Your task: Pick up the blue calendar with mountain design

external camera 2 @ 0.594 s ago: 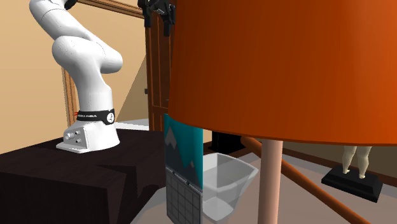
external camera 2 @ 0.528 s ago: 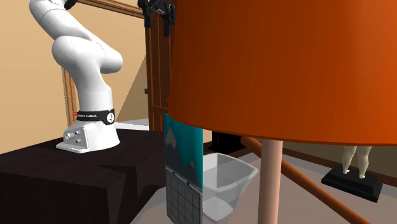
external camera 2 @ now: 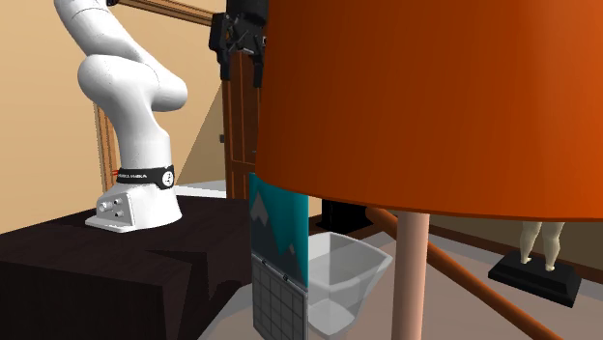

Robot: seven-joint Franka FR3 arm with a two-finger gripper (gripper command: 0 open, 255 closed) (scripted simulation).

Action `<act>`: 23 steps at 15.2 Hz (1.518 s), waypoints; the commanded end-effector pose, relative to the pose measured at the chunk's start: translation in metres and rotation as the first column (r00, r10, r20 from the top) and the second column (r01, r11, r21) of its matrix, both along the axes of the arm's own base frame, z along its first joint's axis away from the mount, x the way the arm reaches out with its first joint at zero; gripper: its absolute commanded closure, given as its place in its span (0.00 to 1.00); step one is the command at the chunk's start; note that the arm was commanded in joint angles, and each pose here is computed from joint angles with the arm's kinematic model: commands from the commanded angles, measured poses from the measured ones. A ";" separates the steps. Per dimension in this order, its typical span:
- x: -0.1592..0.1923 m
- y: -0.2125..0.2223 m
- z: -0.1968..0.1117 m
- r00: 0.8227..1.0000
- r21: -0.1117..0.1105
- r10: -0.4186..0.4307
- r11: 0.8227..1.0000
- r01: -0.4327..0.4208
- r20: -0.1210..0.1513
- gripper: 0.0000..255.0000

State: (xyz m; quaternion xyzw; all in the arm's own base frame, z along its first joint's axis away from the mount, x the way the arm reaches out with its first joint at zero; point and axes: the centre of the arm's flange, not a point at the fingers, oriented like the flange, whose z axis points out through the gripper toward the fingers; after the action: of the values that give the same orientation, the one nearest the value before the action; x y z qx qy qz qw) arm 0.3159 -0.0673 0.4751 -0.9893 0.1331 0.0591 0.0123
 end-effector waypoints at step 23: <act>0.034 -0.072 -0.179 0.992 0.033 -0.124 0.992 0.125 -0.036 1.00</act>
State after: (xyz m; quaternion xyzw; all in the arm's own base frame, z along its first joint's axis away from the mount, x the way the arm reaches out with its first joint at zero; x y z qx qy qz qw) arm 0.3500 -0.1387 0.2965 -0.9775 0.1938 0.0773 0.0310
